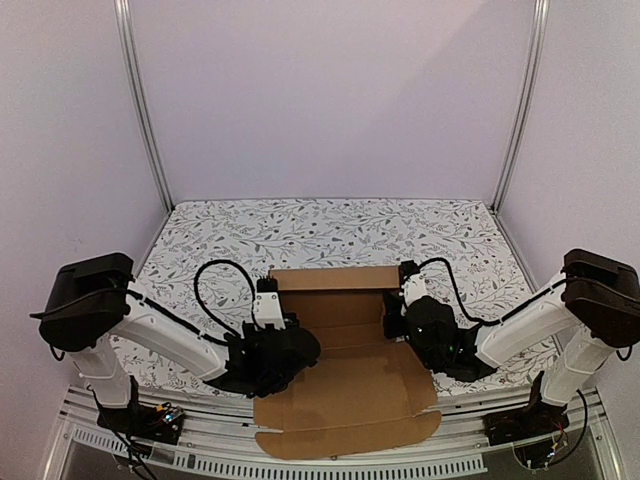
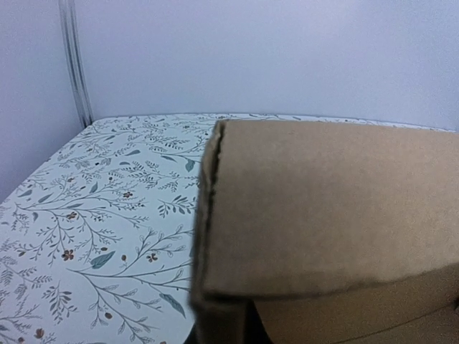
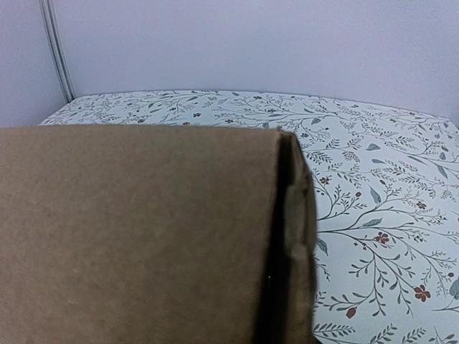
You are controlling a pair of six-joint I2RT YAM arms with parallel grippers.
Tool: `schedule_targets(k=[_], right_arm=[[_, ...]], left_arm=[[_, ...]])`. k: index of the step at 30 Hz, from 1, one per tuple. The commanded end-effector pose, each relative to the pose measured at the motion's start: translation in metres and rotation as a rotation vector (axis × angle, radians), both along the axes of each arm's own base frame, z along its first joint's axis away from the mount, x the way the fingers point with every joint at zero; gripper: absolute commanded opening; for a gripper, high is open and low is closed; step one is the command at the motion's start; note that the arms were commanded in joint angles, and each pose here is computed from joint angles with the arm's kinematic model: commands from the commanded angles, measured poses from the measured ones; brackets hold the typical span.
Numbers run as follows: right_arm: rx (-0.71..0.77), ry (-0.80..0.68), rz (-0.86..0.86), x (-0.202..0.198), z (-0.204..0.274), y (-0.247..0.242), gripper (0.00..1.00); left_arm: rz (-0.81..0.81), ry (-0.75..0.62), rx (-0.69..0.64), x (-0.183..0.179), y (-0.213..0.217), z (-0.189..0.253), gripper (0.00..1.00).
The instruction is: Fold the paper box
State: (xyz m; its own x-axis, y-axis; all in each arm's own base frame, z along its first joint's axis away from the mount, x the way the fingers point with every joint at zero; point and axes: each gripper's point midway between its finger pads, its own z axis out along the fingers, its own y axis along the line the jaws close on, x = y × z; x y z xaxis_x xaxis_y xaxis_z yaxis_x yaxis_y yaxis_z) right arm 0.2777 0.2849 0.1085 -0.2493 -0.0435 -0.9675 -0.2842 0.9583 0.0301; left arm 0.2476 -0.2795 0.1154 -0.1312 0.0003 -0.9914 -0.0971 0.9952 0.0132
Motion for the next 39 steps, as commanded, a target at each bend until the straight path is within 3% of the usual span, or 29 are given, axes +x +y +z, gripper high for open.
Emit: schedule_targets(k=[1,8,14,16,21,29,39], right_arm=[[-0.072,0.093,0.080,-0.022,-0.039,0.000,0.33],[-0.072,0.086,0.060,-0.024,-0.043,-0.005,0.35],[-0.060,0.072,0.061,-0.022,-0.043,-0.003,0.05],[-0.059,0.065,0.065,-0.022,-0.041,-0.002,0.00],[-0.058,0.039,0.075,-0.020,-0.031,0.002,0.00],[-0.048,-0.019,0.059,-0.014,-0.018,0.006,0.17],[-0.071,-0.107,0.021,-0.005,-0.001,0.008,0.18]], left_arm=[[-0.049,0.045,0.043,-0.007,-0.015,-0.013,0.00],[-0.040,0.048,0.033,-0.008,-0.013,-0.014,0.00],[-0.039,0.057,0.023,-0.008,-0.012,-0.015,0.00],[-0.040,0.060,0.023,-0.008,-0.012,-0.014,0.00],[-0.041,0.064,0.027,-0.007,-0.012,-0.015,0.00],[-0.043,0.067,0.028,-0.008,-0.013,-0.016,0.00],[-0.046,0.072,0.032,-0.008,-0.013,-0.018,0.00]])
